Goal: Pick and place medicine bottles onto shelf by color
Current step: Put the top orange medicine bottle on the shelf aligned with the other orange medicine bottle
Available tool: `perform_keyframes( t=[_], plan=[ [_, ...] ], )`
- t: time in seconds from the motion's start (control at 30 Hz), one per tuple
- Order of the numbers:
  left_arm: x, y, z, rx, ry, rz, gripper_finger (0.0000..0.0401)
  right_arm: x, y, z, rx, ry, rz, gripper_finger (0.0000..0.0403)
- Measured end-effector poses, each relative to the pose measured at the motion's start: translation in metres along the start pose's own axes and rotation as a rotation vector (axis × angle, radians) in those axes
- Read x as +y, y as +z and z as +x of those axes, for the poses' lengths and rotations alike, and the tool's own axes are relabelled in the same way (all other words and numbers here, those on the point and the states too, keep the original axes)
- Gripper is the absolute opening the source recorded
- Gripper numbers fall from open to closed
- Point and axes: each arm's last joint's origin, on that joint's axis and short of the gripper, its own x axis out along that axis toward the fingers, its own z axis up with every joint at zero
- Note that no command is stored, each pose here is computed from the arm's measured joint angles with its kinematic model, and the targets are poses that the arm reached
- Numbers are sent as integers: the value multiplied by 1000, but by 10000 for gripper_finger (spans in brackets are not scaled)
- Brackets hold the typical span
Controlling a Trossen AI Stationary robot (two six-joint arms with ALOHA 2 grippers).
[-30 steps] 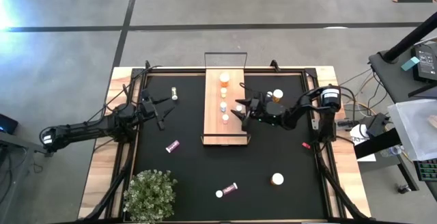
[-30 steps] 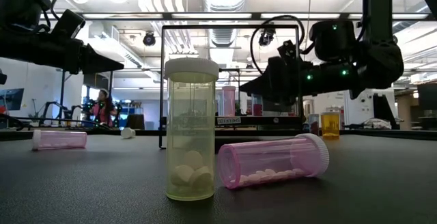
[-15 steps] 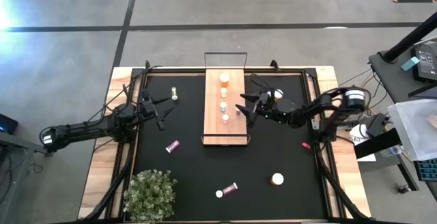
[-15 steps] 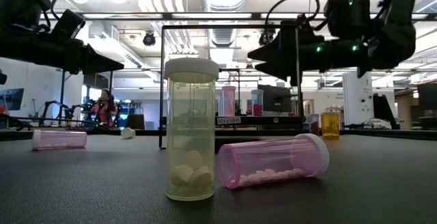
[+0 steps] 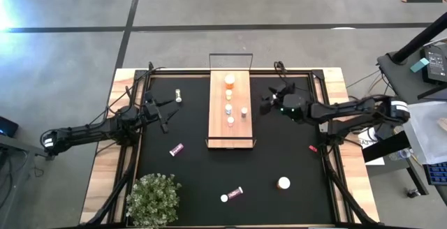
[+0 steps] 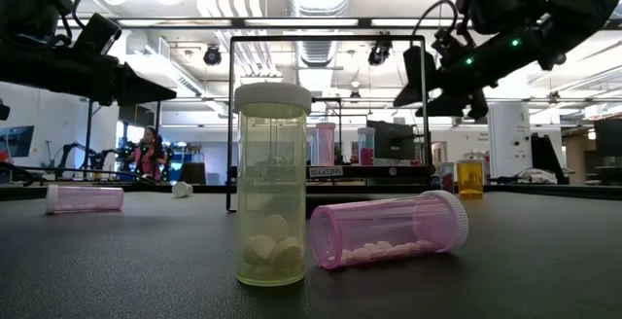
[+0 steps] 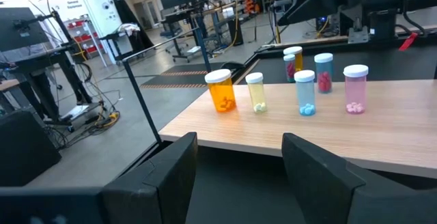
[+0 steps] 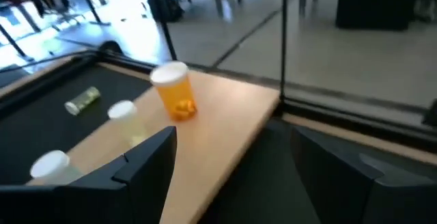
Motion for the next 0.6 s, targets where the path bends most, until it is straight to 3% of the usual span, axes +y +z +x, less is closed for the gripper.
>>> perform_keyframes(
  t=[0.3, 0.6],
  plan=[
    [0, 0, 0, 0, 0, 0, 199, -7, -4, -1, 95, -152, 118, 274],
    [0, 0, 0, 0, 0, 0, 199, -6, 2, -1, 187, -282, 150, 271]
  ],
)
